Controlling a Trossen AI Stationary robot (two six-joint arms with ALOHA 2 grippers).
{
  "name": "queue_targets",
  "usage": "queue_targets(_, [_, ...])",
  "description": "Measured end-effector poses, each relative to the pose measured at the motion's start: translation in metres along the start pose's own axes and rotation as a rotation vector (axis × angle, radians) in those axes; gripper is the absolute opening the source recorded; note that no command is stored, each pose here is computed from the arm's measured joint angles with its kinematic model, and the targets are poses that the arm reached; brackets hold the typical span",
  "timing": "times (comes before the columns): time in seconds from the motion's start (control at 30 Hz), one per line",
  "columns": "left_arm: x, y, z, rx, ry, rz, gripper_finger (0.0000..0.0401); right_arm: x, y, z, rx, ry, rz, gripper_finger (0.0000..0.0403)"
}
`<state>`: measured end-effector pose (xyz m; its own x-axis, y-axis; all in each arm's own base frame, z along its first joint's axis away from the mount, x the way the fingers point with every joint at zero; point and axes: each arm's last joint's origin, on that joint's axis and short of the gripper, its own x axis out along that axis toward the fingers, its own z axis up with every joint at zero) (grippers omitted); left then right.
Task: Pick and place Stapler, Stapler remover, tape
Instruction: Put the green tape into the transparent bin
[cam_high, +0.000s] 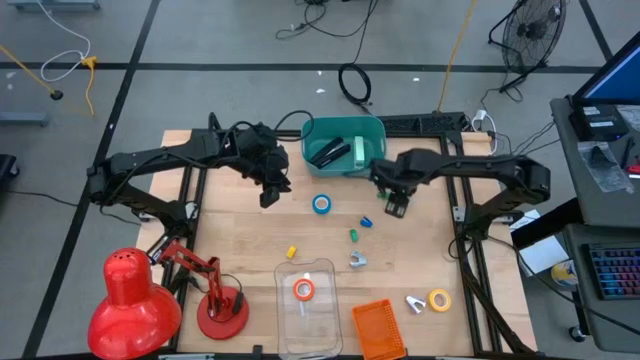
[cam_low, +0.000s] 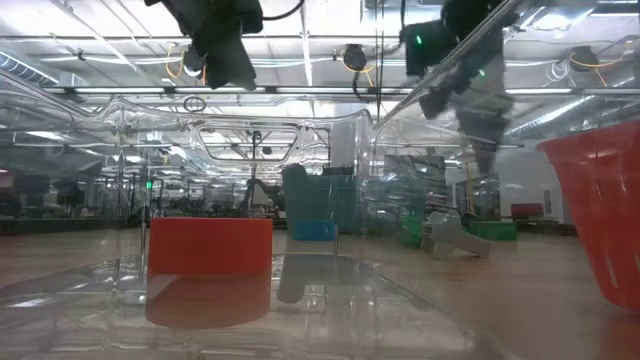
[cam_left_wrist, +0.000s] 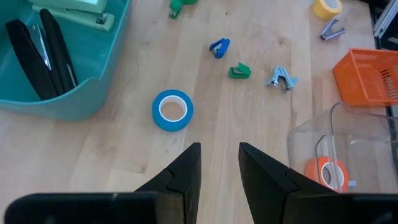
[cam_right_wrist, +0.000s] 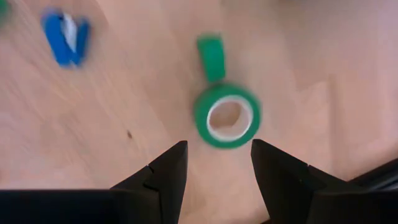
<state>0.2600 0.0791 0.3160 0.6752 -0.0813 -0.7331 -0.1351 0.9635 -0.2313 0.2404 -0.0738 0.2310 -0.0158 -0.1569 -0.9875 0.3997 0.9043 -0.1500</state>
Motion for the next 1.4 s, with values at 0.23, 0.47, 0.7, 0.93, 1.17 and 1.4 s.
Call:
queue_targets(0.23, [0.0, 0.0, 0.0, -0.002, 0.005, 0.0, 0.0111, 0.041, 0.004, -0.015, -0.025, 0.023, -0.012, 0.0171])
queue_targets(0.47, [0.0, 0.0, 0.0, -0.014, 0.005, 0.0, 0.011, 0.059, 0.006, -0.017, -0.016, -0.032, -0.028, 0.0171])
queue_targets(0.7, [0.0, 0.0, 0.0, -0.027, 0.005, 0.0, 0.0111, 0.074, 0.007, -0.024, 0.015, -0.047, -0.021, 0.0171])
queue_targets(0.93, [0.0, 0.0, 0.001, -0.025, -0.006, 0.0, 0.0111, 0.088, 0.008, -0.031, 0.099, -0.063, -0.018, 0.017])
queue_targets(1.17, [0.0, 0.0, 0.003, -0.038, -0.027, -0.001, 0.0111, 0.096, 0.01, -0.038, 0.187, -0.05, 0.011, 0.012])
queue_targets(1.4, [0.0, -0.001, 0.004, -0.048, -0.044, -0.022, 0.011, 0.09, 0.012, -0.032, 0.261, -0.048, 0.093, 0.0035])
